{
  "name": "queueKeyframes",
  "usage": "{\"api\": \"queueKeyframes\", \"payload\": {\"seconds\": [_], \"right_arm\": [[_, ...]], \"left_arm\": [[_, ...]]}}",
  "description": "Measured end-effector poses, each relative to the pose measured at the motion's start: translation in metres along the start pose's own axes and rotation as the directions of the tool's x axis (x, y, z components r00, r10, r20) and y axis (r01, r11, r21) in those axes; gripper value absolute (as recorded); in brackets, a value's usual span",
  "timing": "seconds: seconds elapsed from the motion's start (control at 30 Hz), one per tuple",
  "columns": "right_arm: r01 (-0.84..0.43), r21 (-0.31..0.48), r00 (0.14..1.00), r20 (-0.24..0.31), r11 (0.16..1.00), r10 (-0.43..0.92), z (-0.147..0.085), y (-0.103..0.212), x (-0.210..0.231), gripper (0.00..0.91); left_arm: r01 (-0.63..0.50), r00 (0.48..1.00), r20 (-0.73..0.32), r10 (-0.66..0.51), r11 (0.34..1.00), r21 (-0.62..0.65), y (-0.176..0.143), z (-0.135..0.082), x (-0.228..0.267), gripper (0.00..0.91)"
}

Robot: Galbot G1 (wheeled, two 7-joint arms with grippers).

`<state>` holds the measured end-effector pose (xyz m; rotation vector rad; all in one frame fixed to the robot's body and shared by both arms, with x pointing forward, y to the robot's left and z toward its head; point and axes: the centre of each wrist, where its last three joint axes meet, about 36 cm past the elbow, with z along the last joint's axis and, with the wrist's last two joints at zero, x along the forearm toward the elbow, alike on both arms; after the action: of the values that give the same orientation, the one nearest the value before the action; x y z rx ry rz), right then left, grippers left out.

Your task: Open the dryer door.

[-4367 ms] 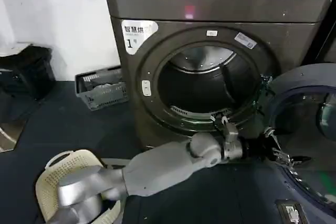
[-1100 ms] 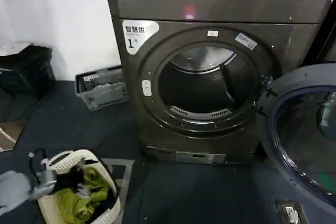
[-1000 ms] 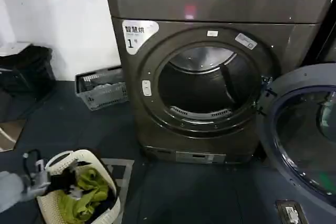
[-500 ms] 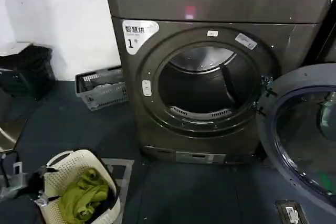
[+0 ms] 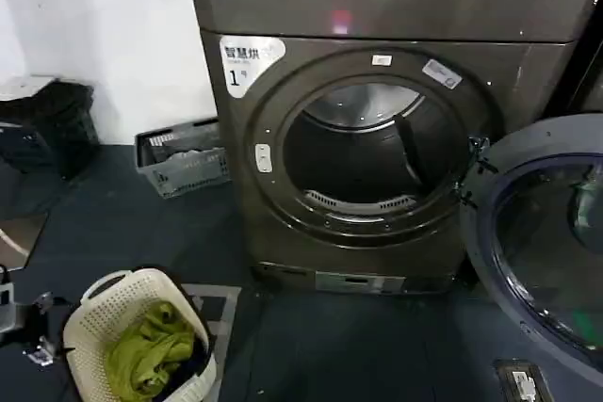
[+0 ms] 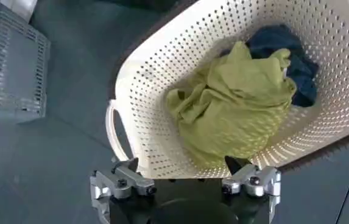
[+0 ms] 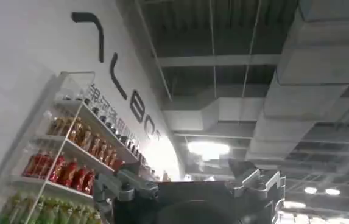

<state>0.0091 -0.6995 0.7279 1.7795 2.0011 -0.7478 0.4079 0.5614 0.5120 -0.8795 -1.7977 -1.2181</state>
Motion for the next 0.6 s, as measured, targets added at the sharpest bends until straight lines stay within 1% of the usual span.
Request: {"api": "queueKeyframes", "payload": {"seconds": [0.13, 0.3, 0.47, 0.6], "right_arm": [[-0.003, 0.008, 1.0, 0.004, 1.0, 0.003, -0.001, -0.004, 0.0, 0.907], [0.0, 0.012, 1.0, 0.007, 1.0, 0.0, -0.004, -0.006, 0.0, 0.907], [-0.004, 0.016, 1.0, 0.008, 1.0, 0.004, -0.005, -0.01, -0.001, 0.907], [-0.004, 0.017, 1.0, 0.007, 1.0, 0.004, -0.004, -0.011, -0.001, 0.907]], "left_arm": [[-0.002, 1.0, -0.005, 0.002, 1.0, -0.002, 0.001, 0.002, 0.001, 0.907], [-0.009, 1.0, 0.017, 0.009, 1.0, -0.025, 0.003, -0.002, 0.004, 0.907], [-0.028, 1.0, -0.001, 0.028, 0.998, -0.057, 0.003, -0.001, 0.005, 0.907], [-0.025, 1.0, 0.002, 0.025, 0.999, -0.036, 0.001, -0.002, 0.005, 0.907]]}}
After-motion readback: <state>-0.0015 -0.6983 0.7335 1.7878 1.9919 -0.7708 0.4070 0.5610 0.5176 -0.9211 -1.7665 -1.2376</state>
